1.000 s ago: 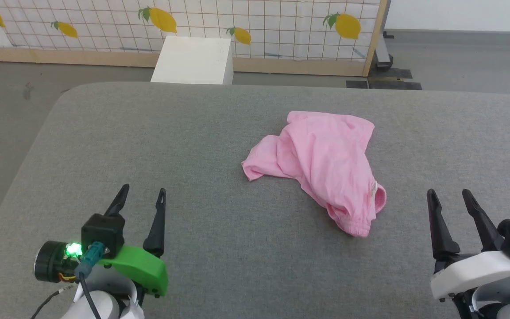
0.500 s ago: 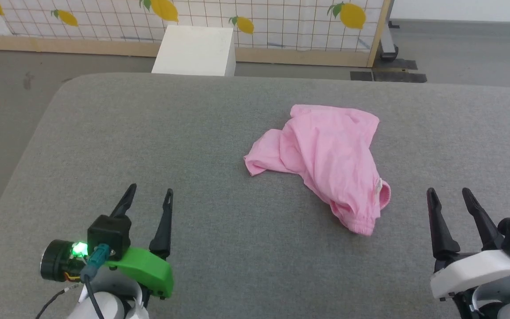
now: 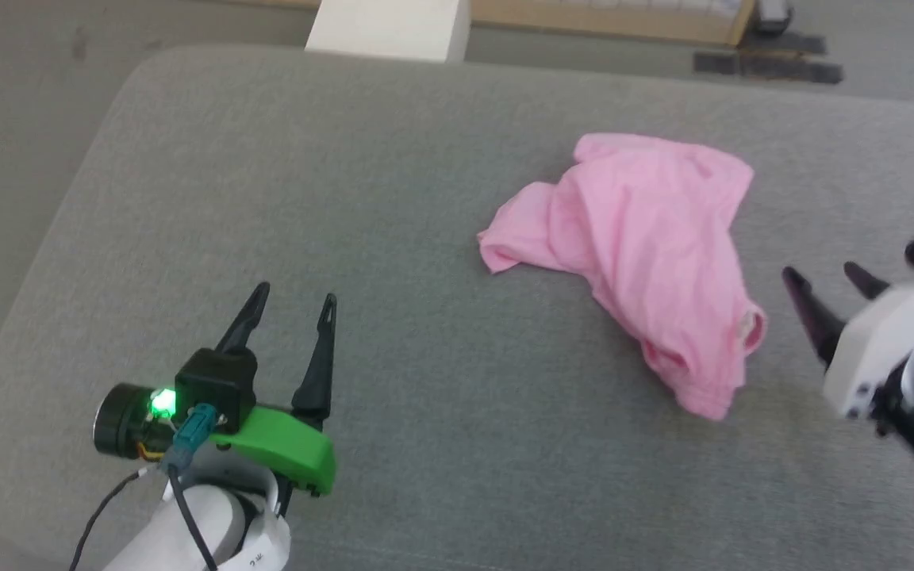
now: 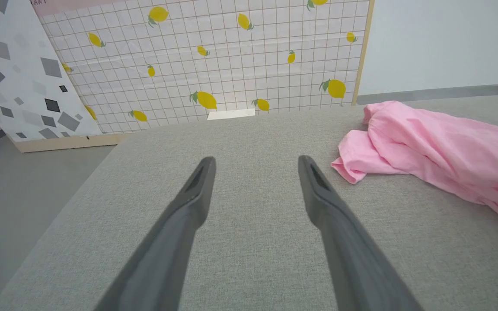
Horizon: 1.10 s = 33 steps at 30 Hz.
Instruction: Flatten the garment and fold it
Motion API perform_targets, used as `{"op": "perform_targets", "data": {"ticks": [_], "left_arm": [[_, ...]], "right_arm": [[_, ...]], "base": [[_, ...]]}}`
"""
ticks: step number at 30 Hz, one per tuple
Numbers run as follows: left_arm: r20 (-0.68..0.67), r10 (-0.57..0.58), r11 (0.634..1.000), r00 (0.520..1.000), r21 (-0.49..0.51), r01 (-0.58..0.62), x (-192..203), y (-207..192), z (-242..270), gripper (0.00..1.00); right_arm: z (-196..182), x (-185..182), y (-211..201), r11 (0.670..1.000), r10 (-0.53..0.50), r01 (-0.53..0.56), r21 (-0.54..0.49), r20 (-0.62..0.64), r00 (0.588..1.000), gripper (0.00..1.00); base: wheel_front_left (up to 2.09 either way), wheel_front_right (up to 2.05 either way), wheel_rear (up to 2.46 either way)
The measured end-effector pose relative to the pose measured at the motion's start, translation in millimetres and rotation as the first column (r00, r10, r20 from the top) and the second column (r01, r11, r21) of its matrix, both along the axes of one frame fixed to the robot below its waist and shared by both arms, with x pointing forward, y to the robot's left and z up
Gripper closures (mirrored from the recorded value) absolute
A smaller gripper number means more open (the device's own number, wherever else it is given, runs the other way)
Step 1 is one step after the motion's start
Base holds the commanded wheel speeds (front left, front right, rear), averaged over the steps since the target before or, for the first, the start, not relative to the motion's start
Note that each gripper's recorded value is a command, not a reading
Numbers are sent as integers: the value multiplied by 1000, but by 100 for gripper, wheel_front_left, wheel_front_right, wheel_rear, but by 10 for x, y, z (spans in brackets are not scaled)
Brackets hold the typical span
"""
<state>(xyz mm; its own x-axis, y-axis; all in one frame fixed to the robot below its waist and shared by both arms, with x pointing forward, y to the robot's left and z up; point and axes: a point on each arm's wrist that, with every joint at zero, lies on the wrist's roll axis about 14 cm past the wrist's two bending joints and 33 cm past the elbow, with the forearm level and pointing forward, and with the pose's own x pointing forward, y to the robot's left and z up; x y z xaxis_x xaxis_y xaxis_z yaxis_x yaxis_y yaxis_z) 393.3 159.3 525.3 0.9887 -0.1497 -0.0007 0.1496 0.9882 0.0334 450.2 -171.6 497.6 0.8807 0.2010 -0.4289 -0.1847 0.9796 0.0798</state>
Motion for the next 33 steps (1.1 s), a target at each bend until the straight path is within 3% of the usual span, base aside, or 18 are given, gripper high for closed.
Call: {"op": "perform_targets", "data": {"ticks": [4, 11, 24, 29, 30, 31, 32, 33], "left_arm": [[-14, 27, 1000, 1000, 10, -27, 49, 84, -89, 0], [-49, 82, 997, 995, 14, -82, 75, 241, -255, 0], [-136, 198, 980, 971, 35, -195, 5, 513, -614, 0], [-166, 220, 975, 961, 45, -216, -14, 565, -728, 0], [-169, 222, 975, 960, 46, -218, -22, 570, -742, 0], [-170, 228, 974, 959, 49, -223, -32, 585, -755, 0], [-173, 231, 973, 957, 52, -226, -40, 595, -764, 0], [-176, 235, 972, 956, 55, -229, -49, 607, -773, 0]], "right_arm": [[-146, 286, 31, 999, 37, -42, -22, -172, 984, 0], [-392, 768, 171, 998, 53, -59, -7, -346, 937, 0], [-1225, 1174, 336, 989, 17, -91, -118, -520, 854, 0], [-1373, 1305, 385, 986, 17, -100, -132, -519, 855, 0], [-1399, 1317, 405, 986, 21, -103, -130, -520, 854, 11], [-1413, 1333, 422, 986, 25, -106, -128, -515, 857, 82], [-1407, 1354, 430, 986, 27, -105, -127, -504, 864, 100], [-1390, 1377, 435, 987, 28, -101, -125, -485, 874, 100]], "base": [[0, 0, 0], [0, 0, 0], [0, 0, 0], [0, 0, 0], [0, 0, 0], [0, 0, 0], [0, 0, 0], [0, 0, 0]]}}
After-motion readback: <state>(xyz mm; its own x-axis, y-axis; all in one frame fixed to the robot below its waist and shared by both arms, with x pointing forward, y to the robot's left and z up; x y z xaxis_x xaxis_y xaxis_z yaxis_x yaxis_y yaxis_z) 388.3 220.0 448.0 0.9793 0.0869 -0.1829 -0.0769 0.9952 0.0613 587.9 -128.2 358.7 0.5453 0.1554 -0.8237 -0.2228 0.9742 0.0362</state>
